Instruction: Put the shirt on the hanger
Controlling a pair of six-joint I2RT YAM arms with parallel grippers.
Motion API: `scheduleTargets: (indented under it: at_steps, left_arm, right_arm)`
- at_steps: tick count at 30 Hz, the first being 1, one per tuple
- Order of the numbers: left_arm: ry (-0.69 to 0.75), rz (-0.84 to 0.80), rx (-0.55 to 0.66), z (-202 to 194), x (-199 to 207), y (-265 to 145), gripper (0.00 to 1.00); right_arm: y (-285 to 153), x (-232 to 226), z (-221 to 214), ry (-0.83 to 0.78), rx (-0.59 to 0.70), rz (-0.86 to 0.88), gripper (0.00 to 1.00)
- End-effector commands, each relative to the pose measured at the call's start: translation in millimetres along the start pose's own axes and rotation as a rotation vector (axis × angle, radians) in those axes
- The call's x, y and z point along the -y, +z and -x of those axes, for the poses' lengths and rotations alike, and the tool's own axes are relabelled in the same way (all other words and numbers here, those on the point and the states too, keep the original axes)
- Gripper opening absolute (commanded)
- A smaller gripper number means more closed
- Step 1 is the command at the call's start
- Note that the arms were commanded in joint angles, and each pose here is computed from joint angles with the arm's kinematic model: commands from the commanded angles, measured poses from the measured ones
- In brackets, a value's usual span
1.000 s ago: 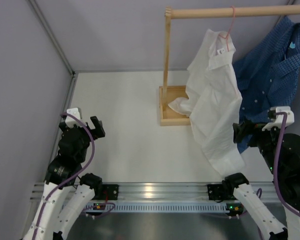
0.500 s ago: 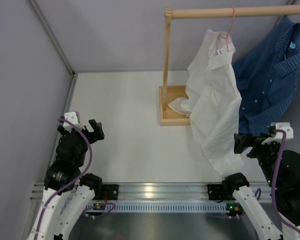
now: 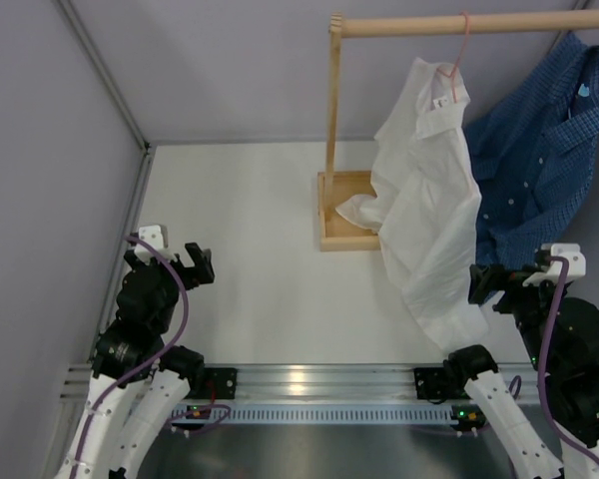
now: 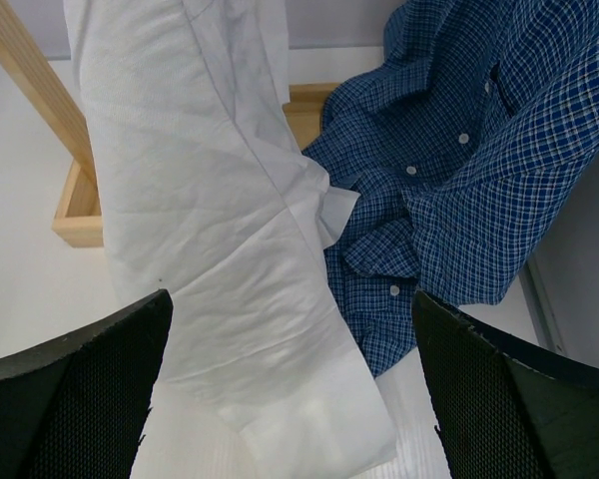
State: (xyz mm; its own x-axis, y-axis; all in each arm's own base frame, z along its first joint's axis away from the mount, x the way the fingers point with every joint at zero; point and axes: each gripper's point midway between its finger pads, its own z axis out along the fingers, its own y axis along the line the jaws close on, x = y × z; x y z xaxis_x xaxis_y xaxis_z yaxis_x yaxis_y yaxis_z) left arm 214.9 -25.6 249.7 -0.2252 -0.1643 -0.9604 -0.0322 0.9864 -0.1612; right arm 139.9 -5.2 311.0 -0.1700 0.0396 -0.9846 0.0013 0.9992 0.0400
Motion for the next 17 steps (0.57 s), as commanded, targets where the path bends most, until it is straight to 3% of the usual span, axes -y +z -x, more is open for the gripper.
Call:
scheduleTargets:
  at_steps: [1, 17]
  left_arm:
    - [-0.011, -0.019, 0.052, 12.3, 3.3, -0.4, 0.98]
    - [-0.014, -0.016, 0.069, 14.9, 1.7, -3.4, 0.98]
  right_arm:
    - [2.9, 0.2, 9.1, 0.022, 0.035, -0.008, 0.99]
    - [2.3, 1.8, 9.8, 0.014, 0.04, -0.014, 1.0]
